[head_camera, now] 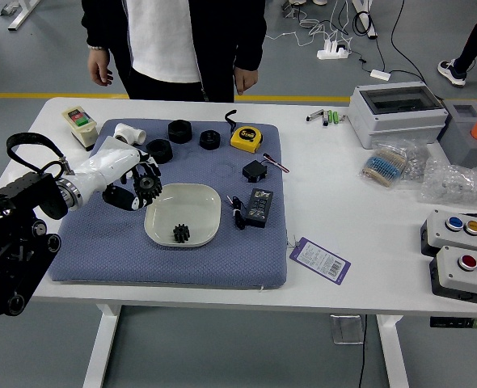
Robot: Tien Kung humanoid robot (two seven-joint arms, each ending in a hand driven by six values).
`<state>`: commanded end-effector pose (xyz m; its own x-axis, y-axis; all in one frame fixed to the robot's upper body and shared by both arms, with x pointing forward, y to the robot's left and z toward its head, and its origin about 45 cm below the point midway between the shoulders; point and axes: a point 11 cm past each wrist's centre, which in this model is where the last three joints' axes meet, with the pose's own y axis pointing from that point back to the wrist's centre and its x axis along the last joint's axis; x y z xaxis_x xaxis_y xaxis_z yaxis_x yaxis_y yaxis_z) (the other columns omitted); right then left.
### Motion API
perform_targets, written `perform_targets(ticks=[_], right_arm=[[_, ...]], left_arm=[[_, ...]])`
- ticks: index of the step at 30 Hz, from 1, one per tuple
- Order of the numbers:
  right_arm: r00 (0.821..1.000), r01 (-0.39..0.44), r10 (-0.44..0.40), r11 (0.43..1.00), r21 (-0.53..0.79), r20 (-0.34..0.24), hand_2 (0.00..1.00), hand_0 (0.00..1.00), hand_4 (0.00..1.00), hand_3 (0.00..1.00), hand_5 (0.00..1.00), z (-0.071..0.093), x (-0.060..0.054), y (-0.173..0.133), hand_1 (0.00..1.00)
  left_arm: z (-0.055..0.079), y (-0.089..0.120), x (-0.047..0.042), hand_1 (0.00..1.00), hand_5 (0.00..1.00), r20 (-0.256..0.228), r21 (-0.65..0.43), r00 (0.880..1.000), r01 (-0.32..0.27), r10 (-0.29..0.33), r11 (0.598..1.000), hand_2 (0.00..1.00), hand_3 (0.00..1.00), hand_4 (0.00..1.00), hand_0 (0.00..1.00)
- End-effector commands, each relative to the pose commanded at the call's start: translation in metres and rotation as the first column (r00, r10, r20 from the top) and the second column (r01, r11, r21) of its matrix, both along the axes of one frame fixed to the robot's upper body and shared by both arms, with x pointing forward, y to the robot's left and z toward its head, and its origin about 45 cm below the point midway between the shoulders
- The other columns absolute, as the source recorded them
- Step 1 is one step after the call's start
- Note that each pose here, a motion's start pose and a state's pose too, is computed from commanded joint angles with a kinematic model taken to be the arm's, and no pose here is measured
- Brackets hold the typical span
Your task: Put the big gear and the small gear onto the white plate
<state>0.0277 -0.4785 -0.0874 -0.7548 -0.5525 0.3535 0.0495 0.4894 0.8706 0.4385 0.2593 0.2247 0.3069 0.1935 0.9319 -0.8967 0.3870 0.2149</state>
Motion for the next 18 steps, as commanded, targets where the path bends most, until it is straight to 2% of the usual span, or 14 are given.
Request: perform_targets(ticks=[9, 10, 11, 15, 16, 18], right_arm=[[1.000, -0.002, 0.002, 1.000, -0.005, 0.008, 0.732, 0.668, 0.784, 0.560, 0.674, 0.001, 0.005, -0.001, 0.684], [1.000, -0.002, 0.002, 1.000, -0.005, 0.009, 0.732, 0.669, 0.784, 0.560, 0.673, 0.001, 0.005, -0.001, 0.686], [1.000, -0.002, 0.002, 1.000, -0.005, 0.009, 0.732, 0.669, 0.784, 0.560, 0.673, 0.001, 0.005, -0.001, 0.686], [1.000, -0.007, 0.007, 1.000, -0.006, 0.010, 0.732, 0.669, 0.784, 0.560, 0.673, 0.001, 0.007, -0.001, 0.686], [1.000, -0.008, 0.008, 1.000, -0.006, 0.010, 0.732, 0.669, 0.784, 0.560, 0.673, 0.001, 0.007, -0.001, 0.685], [1.000, -0.007, 0.007, 1.000, -0.007, 0.011, 0.732, 0.669, 0.784, 0.560, 0.673, 0.001, 0.008, -0.001, 0.685]], left_arm=[[-0.011, -0.040, 0.0017, 0.397, 0.002, 0.015, -0.026, 0.998, 0.057, -0.057, 0.998, 0.465, 0.536, 0.608, 0.298], [-0.014, -0.045, 0.0010, 0.398, 0.002, 0.013, -0.024, 0.998, 0.067, -0.066, 0.997, 0.474, 0.541, 0.559, 0.302], [-0.016, -0.049, 0.0005, 0.398, 0.002, 0.012, -0.025, 0.997, 0.072, -0.072, 0.997, 0.474, 0.541, 0.559, 0.302], [-0.025, -0.060, 0.0004, 0.398, 0.002, 0.003, -0.041, 0.997, 0.072, -0.072, 0.997, 0.474, 0.541, 0.559, 0.302], [-0.027, -0.061, 0.0006, 0.443, 0.002, -0.003, -0.045, 0.998, 0.066, -0.066, 0.997, 0.538, 0.572, 0.592, 0.314], [-0.030, -0.062, 0.0008, 0.443, 0.002, -0.011, -0.046, 0.998, 0.058, -0.058, 0.997, 0.538, 0.572, 0.592, 0.314]])
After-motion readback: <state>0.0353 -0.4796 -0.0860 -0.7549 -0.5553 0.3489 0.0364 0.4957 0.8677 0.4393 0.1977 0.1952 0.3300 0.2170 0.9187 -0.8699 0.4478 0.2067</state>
